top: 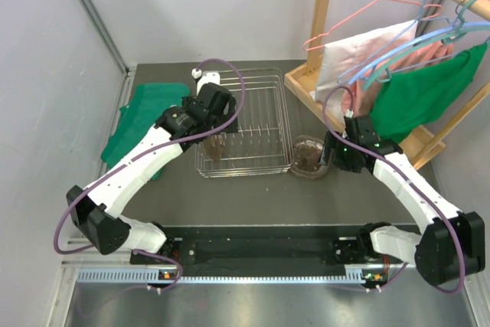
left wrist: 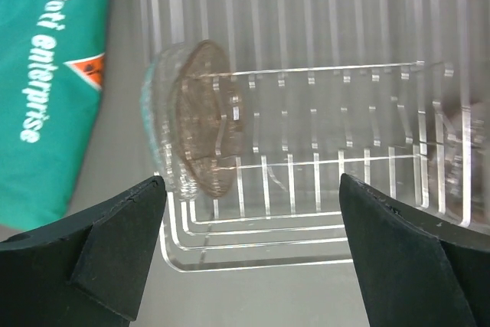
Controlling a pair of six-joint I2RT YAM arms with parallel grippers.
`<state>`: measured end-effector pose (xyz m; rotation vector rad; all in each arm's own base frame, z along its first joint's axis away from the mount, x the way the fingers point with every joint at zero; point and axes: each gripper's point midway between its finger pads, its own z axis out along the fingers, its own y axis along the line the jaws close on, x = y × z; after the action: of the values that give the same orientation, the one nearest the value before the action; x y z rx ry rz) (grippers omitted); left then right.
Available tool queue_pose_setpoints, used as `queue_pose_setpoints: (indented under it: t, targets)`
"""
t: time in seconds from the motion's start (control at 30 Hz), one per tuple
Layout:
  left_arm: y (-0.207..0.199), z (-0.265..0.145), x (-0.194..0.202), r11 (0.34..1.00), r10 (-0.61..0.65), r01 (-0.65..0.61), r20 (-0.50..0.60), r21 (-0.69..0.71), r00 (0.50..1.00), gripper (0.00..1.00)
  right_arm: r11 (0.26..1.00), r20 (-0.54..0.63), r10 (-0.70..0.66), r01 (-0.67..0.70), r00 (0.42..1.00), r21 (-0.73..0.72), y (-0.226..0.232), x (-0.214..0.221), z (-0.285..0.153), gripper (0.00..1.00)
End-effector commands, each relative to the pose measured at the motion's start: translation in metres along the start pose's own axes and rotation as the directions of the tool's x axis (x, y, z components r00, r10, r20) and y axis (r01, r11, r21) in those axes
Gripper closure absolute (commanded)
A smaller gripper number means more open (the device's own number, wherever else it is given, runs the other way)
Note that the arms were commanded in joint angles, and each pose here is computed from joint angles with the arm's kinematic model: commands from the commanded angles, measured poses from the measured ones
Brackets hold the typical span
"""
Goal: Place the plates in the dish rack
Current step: Insert the plate into the dish rack.
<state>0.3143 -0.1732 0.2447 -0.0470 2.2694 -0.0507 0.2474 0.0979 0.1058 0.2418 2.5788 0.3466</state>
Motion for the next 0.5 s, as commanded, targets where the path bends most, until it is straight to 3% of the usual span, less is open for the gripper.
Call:
queue_pose_setpoints:
  t: [0.0,0.17,0.47]
  targets:
    - [-0.018,-0.003,-0.009,0.994,-0.015,0.012,0.030,0.106,0.999,0.01,1.000,0.022,0.000,0.000,1.000,0.001,0.002,-0.005,0.014,0.29]
    - [-0.021,-0.003,-0.005,0.992,-0.017,0.015,0.016,0.127,1.000,0.01,1.000,0.004,-0.012,0.012,1.000,-0.004,0.005,-0.008,0.027,0.42]
    - [-0.020,-0.004,0.002,0.990,-0.024,0.023,0.004,0.141,1.000,0.01,0.997,-0.088,-0.023,0.029,0.996,0.067,-0.004,0.017,0.051,0.44]
